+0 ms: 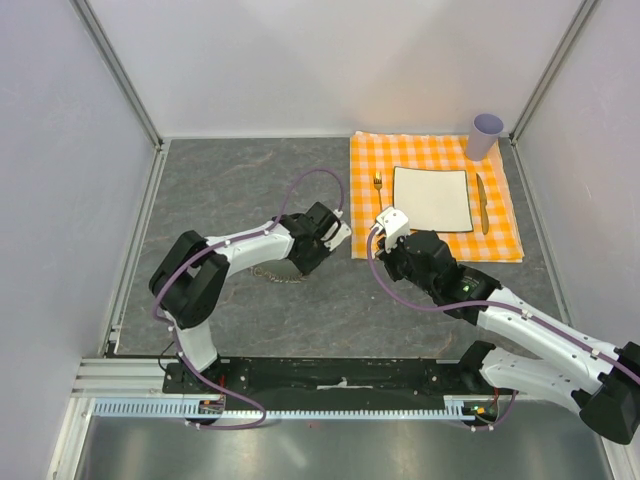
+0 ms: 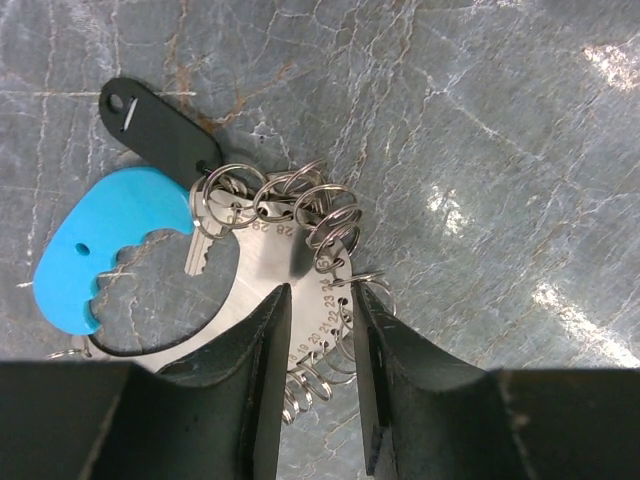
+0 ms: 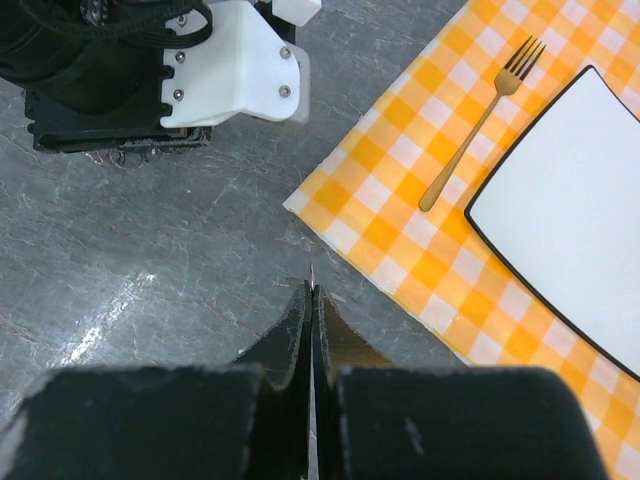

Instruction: Put the keys on the keyring

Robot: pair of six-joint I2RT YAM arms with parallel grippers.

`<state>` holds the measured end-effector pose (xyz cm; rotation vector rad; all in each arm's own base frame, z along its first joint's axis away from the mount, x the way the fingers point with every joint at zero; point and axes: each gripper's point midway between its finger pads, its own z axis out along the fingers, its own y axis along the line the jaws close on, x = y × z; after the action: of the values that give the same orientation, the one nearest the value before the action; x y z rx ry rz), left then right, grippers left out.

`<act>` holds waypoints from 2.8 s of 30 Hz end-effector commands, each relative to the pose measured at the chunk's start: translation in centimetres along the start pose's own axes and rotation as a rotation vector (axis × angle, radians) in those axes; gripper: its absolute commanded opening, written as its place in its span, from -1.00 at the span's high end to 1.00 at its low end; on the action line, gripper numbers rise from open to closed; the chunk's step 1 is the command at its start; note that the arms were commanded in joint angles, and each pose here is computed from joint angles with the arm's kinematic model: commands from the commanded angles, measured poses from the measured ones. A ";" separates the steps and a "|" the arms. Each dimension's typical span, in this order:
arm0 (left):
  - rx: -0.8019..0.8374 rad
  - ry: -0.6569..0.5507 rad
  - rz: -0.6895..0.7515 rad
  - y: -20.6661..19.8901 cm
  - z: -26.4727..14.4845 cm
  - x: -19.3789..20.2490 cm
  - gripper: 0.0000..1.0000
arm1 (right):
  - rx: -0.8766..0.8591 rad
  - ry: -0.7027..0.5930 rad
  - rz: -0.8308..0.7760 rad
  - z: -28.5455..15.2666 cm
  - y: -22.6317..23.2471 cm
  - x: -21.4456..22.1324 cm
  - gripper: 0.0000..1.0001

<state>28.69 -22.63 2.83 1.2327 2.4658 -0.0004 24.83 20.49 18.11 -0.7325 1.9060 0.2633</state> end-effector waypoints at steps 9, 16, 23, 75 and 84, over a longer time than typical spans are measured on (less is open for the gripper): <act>0.070 -0.050 -0.035 -1.0 0.9 -2.0 0.24 | 0.007 -0.051 0.025 -0.2 -0.1 -1.1 1.00; 0.123 -0.086 -0.075 -1.9 0.4 -3.2 0.43 | 0.010 -0.047 0.025 -0.1 -0.1 -1.1 1.00; 0.106 -0.116 -0.134 -1.7 0.6 -4.3 0.76 | 0.007 -0.045 0.023 0.0 0.0 -1.0 1.00; 0.201 -0.949 0.302 -3.4 -24.8 -5.3 0.96 | -0.464 -0.271 -0.168 -6.1 6.5 -7.9 1.00; 0.322 -1.027 0.380 -6.5 -25.5 -5.3 0.96 | -0.607 -0.270 -0.244 -5.8 8.8 -8.5 1.00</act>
<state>19.02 -25.06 24.87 1.2962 1.5443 -0.6835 18.55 26.52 25.62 -1.1609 1.5507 0.7052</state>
